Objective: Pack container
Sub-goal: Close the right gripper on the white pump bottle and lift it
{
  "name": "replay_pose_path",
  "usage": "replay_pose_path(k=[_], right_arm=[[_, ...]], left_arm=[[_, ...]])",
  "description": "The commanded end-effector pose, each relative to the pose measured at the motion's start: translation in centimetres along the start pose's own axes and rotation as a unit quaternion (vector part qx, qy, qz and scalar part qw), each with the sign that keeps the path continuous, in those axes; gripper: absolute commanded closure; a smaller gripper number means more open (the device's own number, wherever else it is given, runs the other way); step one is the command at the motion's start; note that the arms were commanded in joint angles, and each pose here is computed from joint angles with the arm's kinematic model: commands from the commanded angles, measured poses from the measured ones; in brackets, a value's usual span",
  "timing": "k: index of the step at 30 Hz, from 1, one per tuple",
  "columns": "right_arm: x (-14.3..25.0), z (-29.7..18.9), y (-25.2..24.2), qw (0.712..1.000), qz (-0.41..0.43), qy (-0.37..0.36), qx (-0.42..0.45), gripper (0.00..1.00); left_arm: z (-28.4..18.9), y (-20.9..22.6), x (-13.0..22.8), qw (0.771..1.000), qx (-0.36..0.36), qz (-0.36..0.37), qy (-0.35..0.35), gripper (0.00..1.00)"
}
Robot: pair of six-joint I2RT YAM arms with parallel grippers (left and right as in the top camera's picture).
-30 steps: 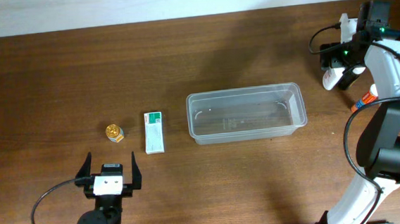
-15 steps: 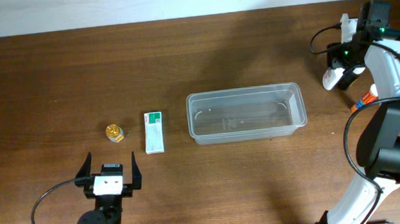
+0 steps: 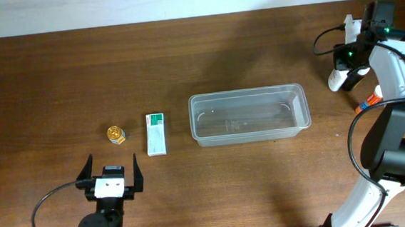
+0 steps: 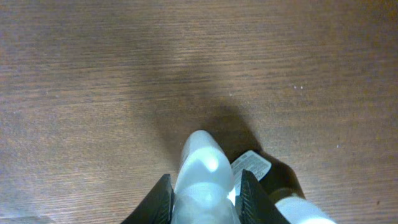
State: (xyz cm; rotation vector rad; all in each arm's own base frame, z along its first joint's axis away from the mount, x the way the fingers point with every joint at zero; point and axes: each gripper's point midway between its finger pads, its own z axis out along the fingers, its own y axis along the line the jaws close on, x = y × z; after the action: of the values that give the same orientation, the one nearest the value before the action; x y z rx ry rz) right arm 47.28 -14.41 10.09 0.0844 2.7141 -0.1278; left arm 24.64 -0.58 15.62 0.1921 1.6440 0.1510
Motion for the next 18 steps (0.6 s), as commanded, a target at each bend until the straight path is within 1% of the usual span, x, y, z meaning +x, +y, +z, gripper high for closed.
replay_pose_path(k=[1, 5, 8, 14, 18], right_arm=[[-1.1, -0.7, -0.2, 1.0, 0.001, -0.008, 0.006, 0.82], [-2.2, -2.3, -0.4, 1.0, 0.001, -0.014, 0.007, 0.89], [-3.3, -4.1, -0.2, 1.0, 0.002, -0.024, -0.004, 0.89], [-6.1, -9.7, 3.3, 0.992, -0.005, -0.064, -0.108, 0.89], [-6.3, -14.3, 5.7, 0.987, -0.014, -0.062, -0.15, 0.9]], left_arm=[[0.0, -0.2, 0.0, 1.0, 0.005, 0.004, -0.001, 0.01], [0.0, -0.2, 0.0, 1.0, 0.005, 0.004, -0.001, 0.01], [0.0, -0.2, 0.0, 1.0, 0.005, 0.004, -0.001, 0.01], [0.0, -0.2, 0.0, 1.0, 0.005, 0.004, -0.001, 0.01], [0.0, -0.2, 0.0, 1.0, 0.005, 0.004, -0.001, 0.01]])
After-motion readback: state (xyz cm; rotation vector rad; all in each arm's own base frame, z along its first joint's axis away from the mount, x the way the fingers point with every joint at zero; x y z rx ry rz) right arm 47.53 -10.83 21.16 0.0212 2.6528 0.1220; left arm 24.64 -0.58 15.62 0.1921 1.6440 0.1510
